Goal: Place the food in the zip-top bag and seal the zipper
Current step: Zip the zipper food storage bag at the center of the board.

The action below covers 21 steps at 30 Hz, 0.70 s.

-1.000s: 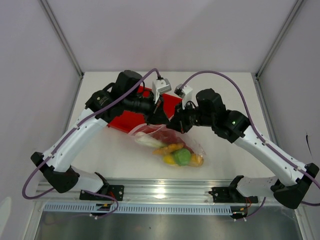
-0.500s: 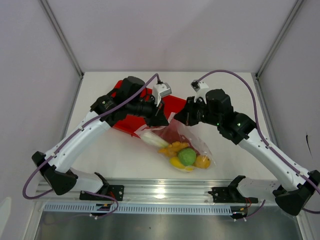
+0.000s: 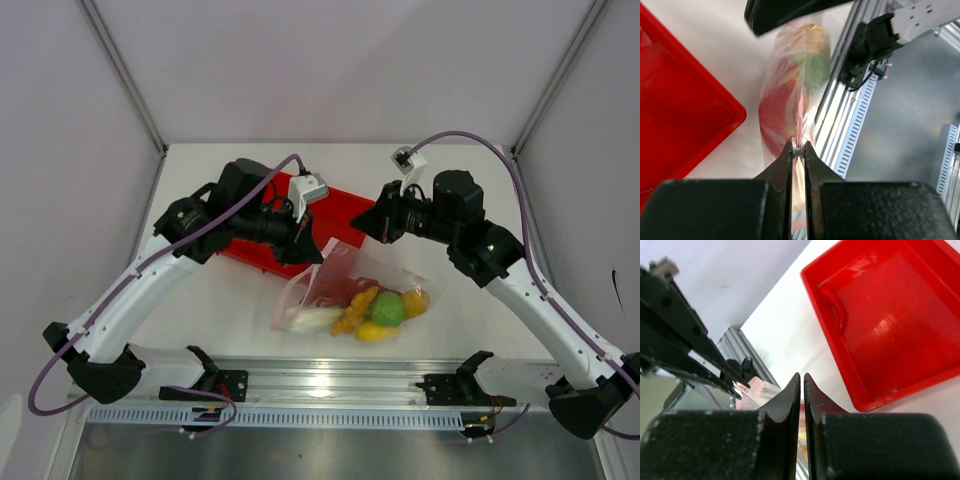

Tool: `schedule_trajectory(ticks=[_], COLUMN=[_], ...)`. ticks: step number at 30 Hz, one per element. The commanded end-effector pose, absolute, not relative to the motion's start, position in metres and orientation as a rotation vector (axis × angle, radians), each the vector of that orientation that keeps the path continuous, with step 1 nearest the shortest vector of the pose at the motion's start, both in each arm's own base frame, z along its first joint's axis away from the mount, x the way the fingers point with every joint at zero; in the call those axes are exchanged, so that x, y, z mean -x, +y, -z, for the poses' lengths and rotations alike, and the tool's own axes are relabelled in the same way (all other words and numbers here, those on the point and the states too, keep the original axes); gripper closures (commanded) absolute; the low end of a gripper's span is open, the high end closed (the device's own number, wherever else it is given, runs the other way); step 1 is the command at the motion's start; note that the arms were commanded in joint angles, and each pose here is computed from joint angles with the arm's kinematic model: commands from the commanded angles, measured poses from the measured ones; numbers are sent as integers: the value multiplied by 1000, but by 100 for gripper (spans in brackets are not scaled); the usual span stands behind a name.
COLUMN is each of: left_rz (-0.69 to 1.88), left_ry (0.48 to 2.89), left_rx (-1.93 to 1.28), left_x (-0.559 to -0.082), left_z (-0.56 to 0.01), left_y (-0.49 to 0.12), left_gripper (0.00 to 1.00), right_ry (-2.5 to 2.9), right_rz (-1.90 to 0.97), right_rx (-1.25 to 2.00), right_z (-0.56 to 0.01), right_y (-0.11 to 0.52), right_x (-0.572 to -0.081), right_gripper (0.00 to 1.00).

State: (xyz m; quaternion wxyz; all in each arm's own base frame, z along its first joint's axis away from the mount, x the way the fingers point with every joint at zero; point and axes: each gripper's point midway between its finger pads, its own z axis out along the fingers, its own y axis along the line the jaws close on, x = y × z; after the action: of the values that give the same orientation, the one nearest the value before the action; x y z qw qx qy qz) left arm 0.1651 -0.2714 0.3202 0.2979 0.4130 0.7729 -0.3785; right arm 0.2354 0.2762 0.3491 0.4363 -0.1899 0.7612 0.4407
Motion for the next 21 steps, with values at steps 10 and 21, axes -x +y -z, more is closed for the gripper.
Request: schedule_trajectory(ticks=[10, 21], left_rz=[1121, 1160], left_ry=[1766, 1797], left_rx=[-1197, -1242], left_x=[-146, -148], left_z=[-412, -405], left_y=[-274, -283], left_gripper=[99, 99], right_ry=[1927, 1982], right_rz=[-1058, -1477], right_rx=[556, 692], right_z=[-342, -305], right_y=[259, 324], right_x=[-215, -145], right_gripper=[71, 73])
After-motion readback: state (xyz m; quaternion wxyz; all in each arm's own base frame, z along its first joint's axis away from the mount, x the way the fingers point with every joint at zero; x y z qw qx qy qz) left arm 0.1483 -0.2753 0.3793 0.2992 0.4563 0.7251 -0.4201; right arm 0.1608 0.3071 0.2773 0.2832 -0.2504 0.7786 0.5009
